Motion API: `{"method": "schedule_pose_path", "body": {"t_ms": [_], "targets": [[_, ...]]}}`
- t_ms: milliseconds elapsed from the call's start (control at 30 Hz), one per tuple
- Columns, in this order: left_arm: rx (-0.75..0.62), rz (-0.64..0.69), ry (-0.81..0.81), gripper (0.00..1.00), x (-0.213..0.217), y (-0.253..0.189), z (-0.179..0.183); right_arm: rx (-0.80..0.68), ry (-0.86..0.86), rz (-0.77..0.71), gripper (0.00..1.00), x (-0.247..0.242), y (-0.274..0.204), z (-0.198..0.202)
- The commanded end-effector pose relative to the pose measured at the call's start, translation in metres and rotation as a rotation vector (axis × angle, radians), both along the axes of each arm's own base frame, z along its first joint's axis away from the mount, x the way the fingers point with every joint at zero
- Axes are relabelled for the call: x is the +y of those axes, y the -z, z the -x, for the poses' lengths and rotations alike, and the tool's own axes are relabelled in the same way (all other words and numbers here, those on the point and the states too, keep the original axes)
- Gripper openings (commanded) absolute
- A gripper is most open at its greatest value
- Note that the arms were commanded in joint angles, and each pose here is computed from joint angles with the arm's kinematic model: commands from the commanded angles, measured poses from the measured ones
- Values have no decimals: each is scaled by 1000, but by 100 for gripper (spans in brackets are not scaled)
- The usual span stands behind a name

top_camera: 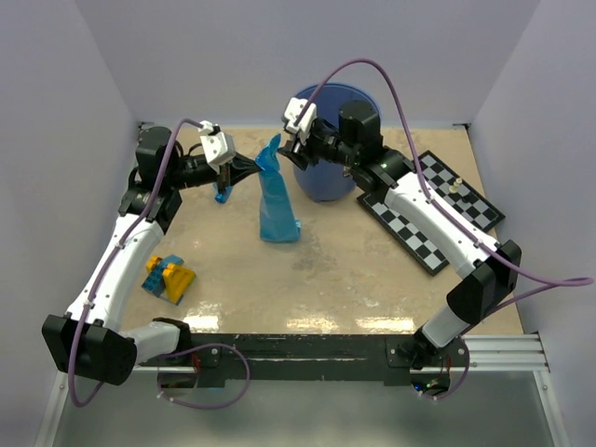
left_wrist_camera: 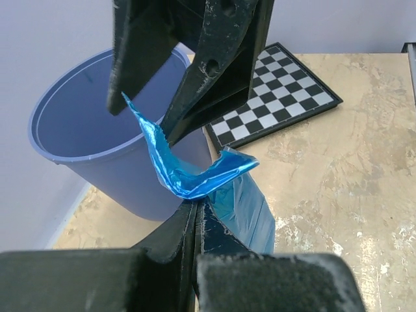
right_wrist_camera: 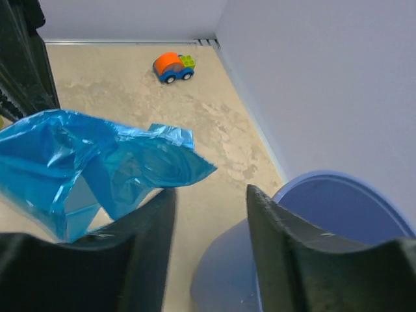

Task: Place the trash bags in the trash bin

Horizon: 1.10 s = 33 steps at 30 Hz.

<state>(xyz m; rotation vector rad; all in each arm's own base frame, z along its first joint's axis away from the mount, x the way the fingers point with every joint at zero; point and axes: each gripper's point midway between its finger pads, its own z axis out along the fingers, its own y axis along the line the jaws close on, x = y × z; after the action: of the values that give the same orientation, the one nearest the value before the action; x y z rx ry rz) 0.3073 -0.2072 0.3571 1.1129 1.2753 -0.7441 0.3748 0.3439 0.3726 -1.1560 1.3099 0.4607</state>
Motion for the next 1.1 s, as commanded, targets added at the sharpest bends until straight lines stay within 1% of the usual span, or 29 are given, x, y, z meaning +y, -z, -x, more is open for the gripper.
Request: {"method": "schedule_pose_path", "body": {"t_ms": [0,67,100,133,200,267,433,467,567,633,700,833,900,933,967,1067], "targets": [[-38,8,-17,0,1,-9,3,-8,42,-17,44,-18,-18,13],[-34,9,-17,0,1,-9,3,15,25,3,30,-18,-8,17],[-37,9,-17,0,1,-9,3,27,16,12,20,-18,-2,18],[-37,9,-18,0,1,-10,3,33,-15,14,12,-15,-1,22],[-31,8,-19,0,1,-8,3,37,-111,5,9,-6,-3,35],[-31,5,-14,0,1,-6,3,46,-192,-35,9,5,-11,45],[-42,1,-11,0,0,-7,2,104,-313,-99,13,31,-20,49],[-46,-1,-16,0,0,-7,2,111,-353,-109,17,35,-23,53],[-64,-7,-25,0,1,-9,0,96,-428,-127,35,40,-34,64],[-73,-7,-24,0,0,-11,0,107,-438,-131,41,41,-33,64],[-73,-5,-24,0,0,-13,-1,125,-447,-127,43,42,-29,65],[-82,-4,-22,0,0,-16,0,135,-449,-125,43,44,-24,63],[-84,-6,-13,0,-1,-15,2,160,-480,-126,44,47,-21,67],[-83,-8,-7,0,-2,-14,3,172,-495,-128,43,48,-20,69],[-88,-11,-5,0,-2,-14,3,184,-508,-130,38,50,-17,69],[-98,-19,-3,0,-2,-15,4,191,-525,-135,19,51,-16,70]]}}
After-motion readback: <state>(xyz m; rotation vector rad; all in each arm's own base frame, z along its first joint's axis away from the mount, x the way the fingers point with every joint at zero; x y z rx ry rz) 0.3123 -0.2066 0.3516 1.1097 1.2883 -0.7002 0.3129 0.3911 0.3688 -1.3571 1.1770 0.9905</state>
